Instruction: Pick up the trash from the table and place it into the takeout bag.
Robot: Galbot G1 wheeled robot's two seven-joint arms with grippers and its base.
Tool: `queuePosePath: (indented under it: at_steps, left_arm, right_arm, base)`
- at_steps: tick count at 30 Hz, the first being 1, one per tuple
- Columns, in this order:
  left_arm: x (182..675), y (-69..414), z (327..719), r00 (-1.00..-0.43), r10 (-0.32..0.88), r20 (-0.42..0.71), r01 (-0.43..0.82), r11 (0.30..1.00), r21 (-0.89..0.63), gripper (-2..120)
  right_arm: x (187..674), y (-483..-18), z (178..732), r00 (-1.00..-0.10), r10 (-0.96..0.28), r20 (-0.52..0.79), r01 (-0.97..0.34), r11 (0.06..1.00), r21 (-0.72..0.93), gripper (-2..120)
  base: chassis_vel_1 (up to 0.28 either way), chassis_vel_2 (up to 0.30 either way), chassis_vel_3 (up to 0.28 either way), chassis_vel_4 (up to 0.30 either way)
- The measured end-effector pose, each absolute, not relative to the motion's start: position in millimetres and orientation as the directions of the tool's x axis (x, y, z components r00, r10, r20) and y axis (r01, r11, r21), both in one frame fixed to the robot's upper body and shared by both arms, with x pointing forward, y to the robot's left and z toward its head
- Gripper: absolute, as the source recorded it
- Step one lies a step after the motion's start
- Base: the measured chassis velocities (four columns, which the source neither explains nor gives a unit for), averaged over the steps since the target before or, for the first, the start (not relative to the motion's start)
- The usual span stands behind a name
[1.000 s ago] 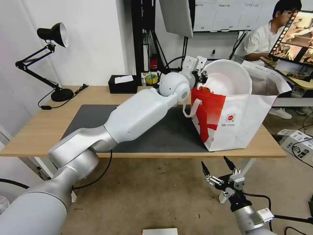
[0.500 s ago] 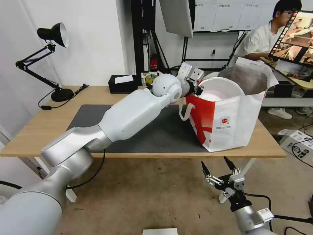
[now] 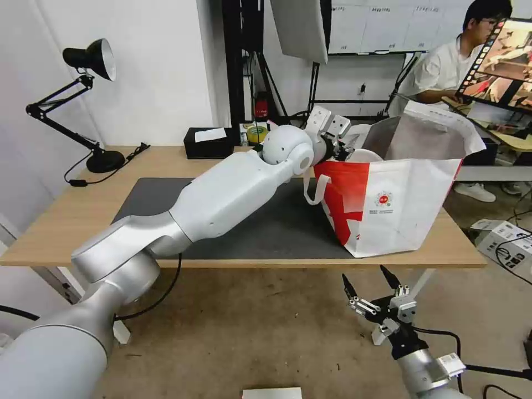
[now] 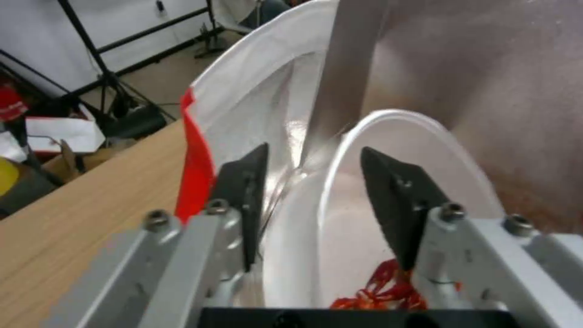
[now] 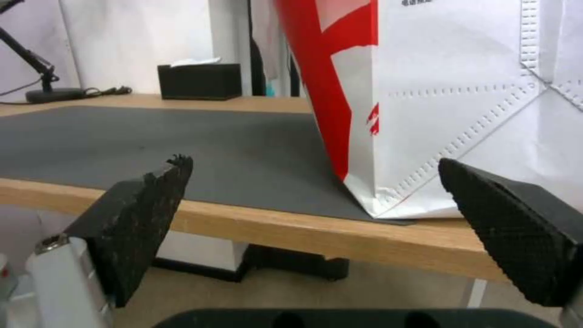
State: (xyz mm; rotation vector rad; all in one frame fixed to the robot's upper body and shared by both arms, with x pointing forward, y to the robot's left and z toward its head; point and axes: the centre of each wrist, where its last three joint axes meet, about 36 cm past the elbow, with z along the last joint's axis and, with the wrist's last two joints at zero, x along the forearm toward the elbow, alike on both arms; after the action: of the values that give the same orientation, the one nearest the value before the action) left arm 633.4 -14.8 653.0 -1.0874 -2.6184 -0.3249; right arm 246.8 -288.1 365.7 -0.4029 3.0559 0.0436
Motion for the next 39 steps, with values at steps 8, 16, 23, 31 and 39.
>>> queuePosePath:
  at_steps: [8, 16, 23, 31, 39]
  left_arm:
    - [627.4, 7.8, 654.9, -0.703, 0.679, 0.211, 0.706, 0.703, 0.088, 80]
    - [606.3, 51.4, 658.4, -0.7, 0.713, 0.032, 0.714, 0.698, 0.058, 99]
    - [584.9, 103.5, 611.8, -0.726, 0.687, -0.039, 0.686, 0.727, 0.032, 100]
    - [549.8, 156.2, 577.7, -0.753, 0.653, -0.084, 0.65, 0.758, 0.065, 100]
    - [513.3, 189.8, 542.7, -0.783, 0.616, -0.09, 0.612, 0.788, 0.07, 100]
  right_arm:
    - [246.8, -288.1, 365.7, -0.964, -0.258, -0.062, -0.26, 0.965, 0.02, 100]
    - [246.8, -288.1, 365.7, -0.964, -0.258, -0.062, -0.26, 0.965, 0.02, 100]
    - [246.8, -288.1, 365.8, -0.964, -0.258, -0.062, -0.26, 0.965, 0.02, 100]
    - [246.8, -288.1, 365.7, -0.964, -0.258, -0.062, -0.26, 0.965, 0.02, 100]
    - [246.8, -288.2, 365.8, -0.964, -0.258, -0.062, -0.26, 0.965, 0.02, 100]
  base:
    - [0.0, 0.0, 0.0, 0.0]
    - [0.0, 0.0, 0.0, 0.0]
    - [0.0, 0.0, 0.0, 0.0]
    - [0.0, 0.0, 0.0, 0.0]
    - [0.0, 0.0, 0.0, 0.0]
